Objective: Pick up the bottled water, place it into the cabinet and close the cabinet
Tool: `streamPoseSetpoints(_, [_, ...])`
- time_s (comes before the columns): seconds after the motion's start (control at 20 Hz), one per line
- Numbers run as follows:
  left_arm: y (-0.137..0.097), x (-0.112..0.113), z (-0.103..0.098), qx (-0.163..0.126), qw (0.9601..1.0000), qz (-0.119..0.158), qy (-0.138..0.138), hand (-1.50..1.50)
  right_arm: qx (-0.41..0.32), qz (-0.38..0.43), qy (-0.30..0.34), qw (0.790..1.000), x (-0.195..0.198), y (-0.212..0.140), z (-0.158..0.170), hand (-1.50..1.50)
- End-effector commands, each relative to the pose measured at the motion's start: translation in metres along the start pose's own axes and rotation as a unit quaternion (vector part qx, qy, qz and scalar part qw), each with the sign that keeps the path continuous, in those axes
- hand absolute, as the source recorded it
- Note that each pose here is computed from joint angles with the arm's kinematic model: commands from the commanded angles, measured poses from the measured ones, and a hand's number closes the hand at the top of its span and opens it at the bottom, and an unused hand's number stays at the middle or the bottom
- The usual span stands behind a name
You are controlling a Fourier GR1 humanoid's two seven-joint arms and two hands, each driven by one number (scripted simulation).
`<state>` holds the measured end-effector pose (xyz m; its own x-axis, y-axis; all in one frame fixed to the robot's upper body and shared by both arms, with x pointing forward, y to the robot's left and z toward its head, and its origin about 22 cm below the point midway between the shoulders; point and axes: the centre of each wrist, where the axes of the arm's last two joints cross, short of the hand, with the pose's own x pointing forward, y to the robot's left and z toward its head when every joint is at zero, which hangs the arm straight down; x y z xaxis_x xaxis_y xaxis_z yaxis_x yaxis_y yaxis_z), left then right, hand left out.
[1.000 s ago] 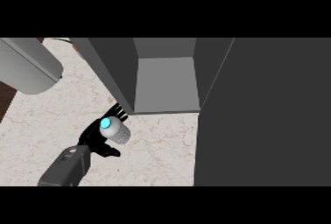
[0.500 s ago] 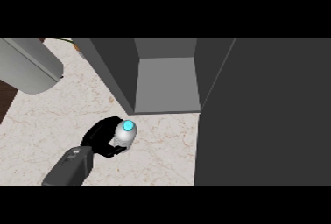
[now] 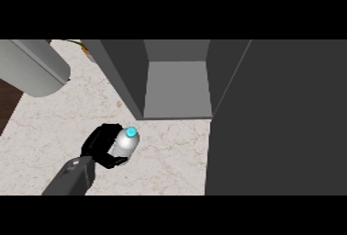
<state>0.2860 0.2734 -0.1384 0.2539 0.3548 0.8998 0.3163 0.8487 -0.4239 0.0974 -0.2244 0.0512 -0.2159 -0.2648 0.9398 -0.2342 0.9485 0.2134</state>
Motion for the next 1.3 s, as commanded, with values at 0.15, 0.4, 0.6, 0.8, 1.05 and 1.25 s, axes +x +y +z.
streamPoseSetpoints(0.15, [0.020,-0.020,0.050,0.139,0.9795,0.051,-0.136,1.50,-0.016,-0.009,0.005,1.000,-0.005,0.006,0.007,-1.50])
streamPoseSetpoints(0.4, [0.019,-0.005,0.042,0.122,0.9780,0.073,-0.153,1.50,-0.010,0.001,0.003,1.000,-0.009,-0.006,0.002,-1.50])
streamPoseSetpoints(0.6, [0.016,0.001,0.037,0.118,0.9787,0.084,-0.145,1.50,-0.013,-0.002,0.001,1.000,-0.002,-0.004,-0.008,-1.50])
streamPoseSetpoints(0.8, [0.008,0.003,0.049,0.107,0.9809,0.070,-0.146,1.50,-0.005,-0.003,0.010,1.000,0.001,0.009,-0.007,-1.50])
streamPoseSetpoints(1.05, [-0.022,0.034,0.021,0.091,0.9852,0.053,-0.136,1.50,0.006,0.002,0.005,1.000,-0.012,0.013,0.002,-1.50])
streamPoseSetpoints(1.25, [-0.055,0.051,-0.005,0.072,0.9855,0.044,-0.147,1.50,-0.004,-0.009,0.009,1.000,-0.011,0.010,-0.013,-1.50])
